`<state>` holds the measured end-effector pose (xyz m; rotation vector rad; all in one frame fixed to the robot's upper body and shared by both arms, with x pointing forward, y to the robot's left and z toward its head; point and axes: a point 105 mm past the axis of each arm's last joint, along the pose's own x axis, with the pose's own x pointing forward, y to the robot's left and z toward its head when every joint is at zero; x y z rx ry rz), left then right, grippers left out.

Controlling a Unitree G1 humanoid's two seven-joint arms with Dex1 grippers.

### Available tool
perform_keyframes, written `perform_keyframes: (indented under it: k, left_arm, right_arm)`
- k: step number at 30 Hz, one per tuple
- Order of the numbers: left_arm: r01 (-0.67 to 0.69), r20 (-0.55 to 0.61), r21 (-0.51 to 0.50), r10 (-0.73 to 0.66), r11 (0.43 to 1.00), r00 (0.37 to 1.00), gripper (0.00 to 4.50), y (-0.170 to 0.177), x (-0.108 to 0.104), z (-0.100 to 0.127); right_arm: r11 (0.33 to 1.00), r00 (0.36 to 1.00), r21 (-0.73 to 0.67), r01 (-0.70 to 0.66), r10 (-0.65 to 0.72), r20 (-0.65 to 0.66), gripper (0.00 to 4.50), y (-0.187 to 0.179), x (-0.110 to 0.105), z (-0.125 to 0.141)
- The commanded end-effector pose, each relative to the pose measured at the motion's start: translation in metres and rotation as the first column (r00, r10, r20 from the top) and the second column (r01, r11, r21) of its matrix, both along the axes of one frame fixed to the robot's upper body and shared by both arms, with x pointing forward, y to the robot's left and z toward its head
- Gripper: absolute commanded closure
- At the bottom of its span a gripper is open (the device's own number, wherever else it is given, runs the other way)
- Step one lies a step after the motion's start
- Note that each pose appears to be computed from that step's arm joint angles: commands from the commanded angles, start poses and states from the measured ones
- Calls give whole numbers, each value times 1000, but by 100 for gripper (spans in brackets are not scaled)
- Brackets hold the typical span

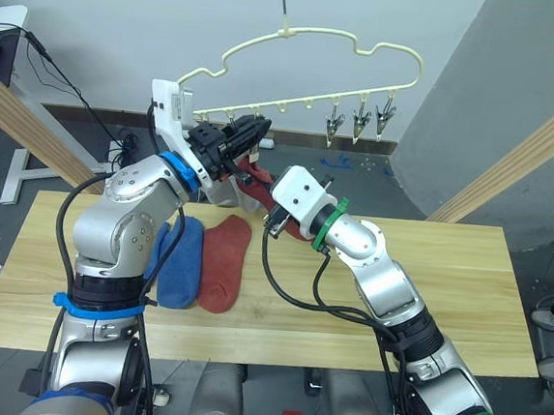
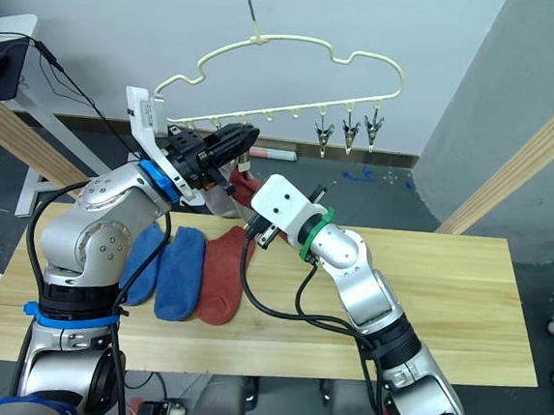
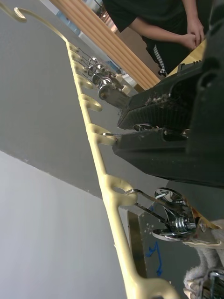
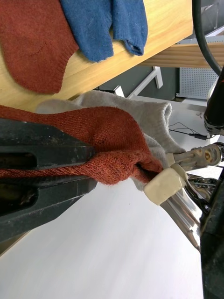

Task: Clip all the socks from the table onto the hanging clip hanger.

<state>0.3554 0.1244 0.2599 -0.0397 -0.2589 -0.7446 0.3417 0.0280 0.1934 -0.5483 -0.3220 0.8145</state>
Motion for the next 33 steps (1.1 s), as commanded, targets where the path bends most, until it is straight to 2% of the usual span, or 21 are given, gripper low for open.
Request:
perform_keyframes:
  k: [1,7,15,21,29,31,33]
  left_arm:
    - [9,75,7,-9,1000,997,436,0,-8,15]
    - [12,75,10,-13,1000,997,436,1,-8,15]
    - [12,72,8,-13,1000,997,436,0,-7,14]
    - [9,69,12,-10,1000,998,436,1,-7,13]
    - [0,69,19,-2,1000,998,436,3,-8,12]
    - [-4,66,20,3,1000,998,364,4,-7,12]
    - [-8,65,17,7,1000,998,314,5,-7,12]
  right_arm:
    - [998,1000,56,3,-5,27,450,-5,-6,12]
    - [998,1000,57,7,-7,6,450,-5,-6,7]
    - [997,999,75,-28,25,44,450,7,-11,19]
    - [995,997,101,-24,17,70,450,10,-7,32]
    - [993,997,113,-19,11,74,450,9,-4,35]
    - [993,997,115,-19,11,74,450,9,-4,35]
    - [993,997,117,-19,10,72,450,8,-4,35]
